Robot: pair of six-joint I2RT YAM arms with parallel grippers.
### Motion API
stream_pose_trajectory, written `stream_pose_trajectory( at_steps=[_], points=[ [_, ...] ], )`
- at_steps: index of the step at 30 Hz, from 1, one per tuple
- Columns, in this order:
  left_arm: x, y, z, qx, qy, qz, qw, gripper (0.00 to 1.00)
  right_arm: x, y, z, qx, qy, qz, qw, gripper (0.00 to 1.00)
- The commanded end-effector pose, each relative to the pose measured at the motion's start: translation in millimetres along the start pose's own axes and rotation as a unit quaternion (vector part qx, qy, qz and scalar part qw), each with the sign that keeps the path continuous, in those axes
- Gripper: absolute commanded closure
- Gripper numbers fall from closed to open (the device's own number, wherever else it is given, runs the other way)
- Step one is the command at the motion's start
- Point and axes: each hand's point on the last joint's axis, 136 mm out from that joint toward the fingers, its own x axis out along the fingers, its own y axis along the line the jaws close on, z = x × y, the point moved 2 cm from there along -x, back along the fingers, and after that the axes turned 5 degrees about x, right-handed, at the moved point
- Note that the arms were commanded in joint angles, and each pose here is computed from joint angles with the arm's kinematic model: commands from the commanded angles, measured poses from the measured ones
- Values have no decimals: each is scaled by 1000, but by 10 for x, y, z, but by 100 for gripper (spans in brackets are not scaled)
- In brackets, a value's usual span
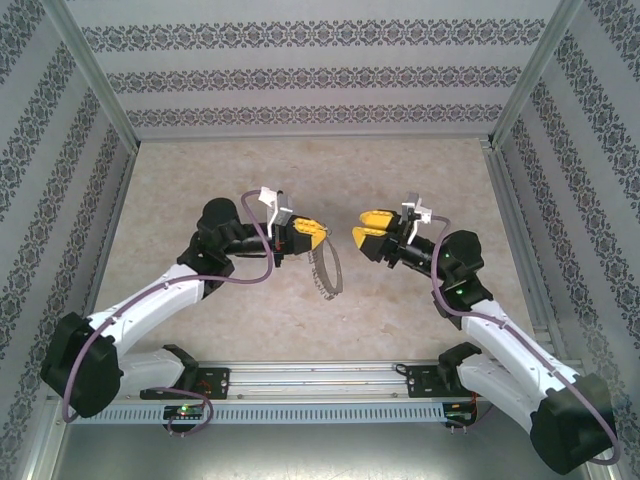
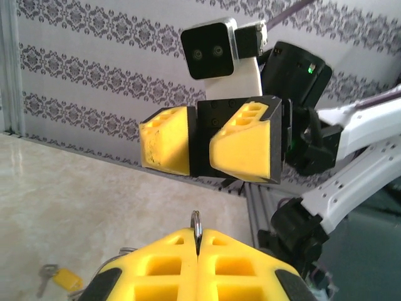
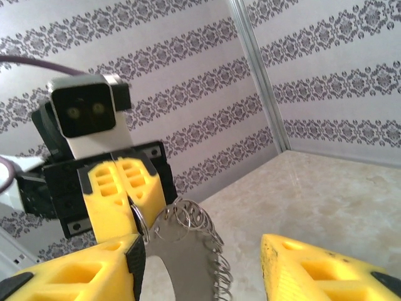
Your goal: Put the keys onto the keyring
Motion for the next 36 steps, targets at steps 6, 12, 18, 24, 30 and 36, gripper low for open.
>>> stream_pose_trajectory(
  at_steps=[6, 12, 18, 24, 30, 36],
  points=[
    [44, -124, -108, 42, 87, -55, 994, 100, 21, 81, -242, 2, 73, 41, 996, 48],
    [87, -124, -139, 23, 99, -76, 992, 100, 76, 182, -309, -3, 106, 74, 992, 51],
    [97, -128, -139, 16, 101, -82, 991, 100, 130, 234, -347, -13, 119, 83, 989, 53],
    [106, -125, -139, 11, 101, -83, 991, 100, 210, 266, -371, -17, 127, 93, 987, 55],
    [109, -135, -141, 9, 101, -85, 991, 100, 284, 295, -359, -22, 129, 100, 986, 58],
    [109, -138, -149, 9, 102, -85, 991, 100, 341, 282, -372, -22, 132, 102, 986, 63]
  ],
)
